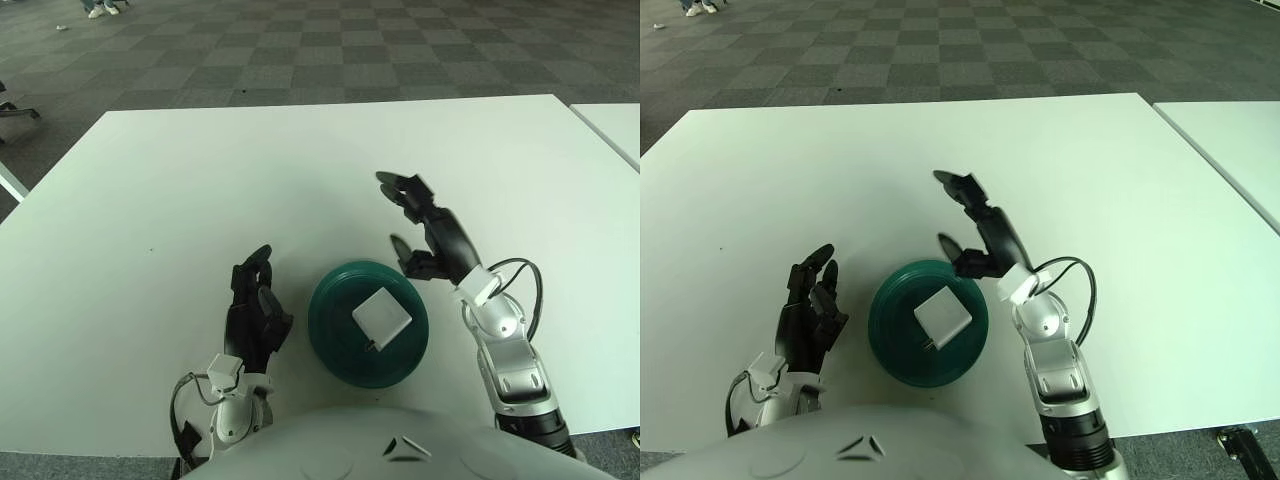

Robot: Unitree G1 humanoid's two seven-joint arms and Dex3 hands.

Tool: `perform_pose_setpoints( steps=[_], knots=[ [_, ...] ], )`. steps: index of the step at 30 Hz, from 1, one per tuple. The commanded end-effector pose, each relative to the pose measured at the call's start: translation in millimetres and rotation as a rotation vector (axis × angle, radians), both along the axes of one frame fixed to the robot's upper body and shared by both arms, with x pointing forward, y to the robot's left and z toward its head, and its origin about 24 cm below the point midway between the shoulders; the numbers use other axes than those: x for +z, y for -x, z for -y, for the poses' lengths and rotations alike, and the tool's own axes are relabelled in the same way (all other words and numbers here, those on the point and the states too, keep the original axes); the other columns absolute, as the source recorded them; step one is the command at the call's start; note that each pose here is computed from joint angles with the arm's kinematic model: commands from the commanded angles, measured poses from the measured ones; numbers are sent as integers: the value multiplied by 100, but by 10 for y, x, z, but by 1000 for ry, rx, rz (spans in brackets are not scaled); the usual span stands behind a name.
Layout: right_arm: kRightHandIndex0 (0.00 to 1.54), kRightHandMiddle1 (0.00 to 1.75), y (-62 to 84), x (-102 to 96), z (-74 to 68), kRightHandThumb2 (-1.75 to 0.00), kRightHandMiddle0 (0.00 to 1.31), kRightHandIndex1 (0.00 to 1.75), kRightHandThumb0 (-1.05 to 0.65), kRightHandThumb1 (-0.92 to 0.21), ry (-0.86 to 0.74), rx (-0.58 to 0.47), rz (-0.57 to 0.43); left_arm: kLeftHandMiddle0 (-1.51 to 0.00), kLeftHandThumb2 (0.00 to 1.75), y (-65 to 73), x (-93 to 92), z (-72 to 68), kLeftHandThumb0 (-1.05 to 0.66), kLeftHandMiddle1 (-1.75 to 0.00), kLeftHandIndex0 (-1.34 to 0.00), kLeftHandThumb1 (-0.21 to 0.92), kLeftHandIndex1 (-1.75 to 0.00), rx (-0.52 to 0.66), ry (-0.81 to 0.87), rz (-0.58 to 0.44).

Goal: Put the charger into the plate.

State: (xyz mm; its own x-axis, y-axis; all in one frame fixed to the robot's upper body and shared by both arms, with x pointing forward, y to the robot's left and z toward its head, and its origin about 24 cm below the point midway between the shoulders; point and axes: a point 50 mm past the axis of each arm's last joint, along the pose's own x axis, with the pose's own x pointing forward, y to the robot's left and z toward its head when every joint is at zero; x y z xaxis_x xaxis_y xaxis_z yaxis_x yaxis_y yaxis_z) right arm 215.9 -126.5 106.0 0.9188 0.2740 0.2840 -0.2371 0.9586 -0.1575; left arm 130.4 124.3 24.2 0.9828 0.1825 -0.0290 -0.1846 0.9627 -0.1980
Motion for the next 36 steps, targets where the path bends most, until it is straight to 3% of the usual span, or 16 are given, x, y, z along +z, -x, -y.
perform_pose_setpoints(
  steps=[1,5,15,27,36],
  knots=[
    [43,103,260,-444,309,-68,0,28,-77,-92,-495,-172,-318,-29,102,20,34,4,-92,-2,0,92,-101,38,13,1],
    [35,107,410,-622,311,-65,0,44,-78,-92,-540,-176,-401,-29,105,45,37,-4,-92,-2,0,92,-96,33,17,-14],
    [24,103,438,-930,490,-71,0,50,-77,-92,-439,-213,-431,-29,108,118,0,-23,-91,-2,0,92,-82,0,1,-51],
    [26,95,490,-952,491,-76,0,35,-77,-92,-310,-177,-372,-29,109,183,-52,-69,-91,-1,0,92,-81,-2,-29,-75],
    [29,95,635,-939,528,-76,0,30,-79,-92,-273,-196,-377,-28,108,249,-56,-112,-91,-1,0,92,-81,5,-32,-88]
  ],
)
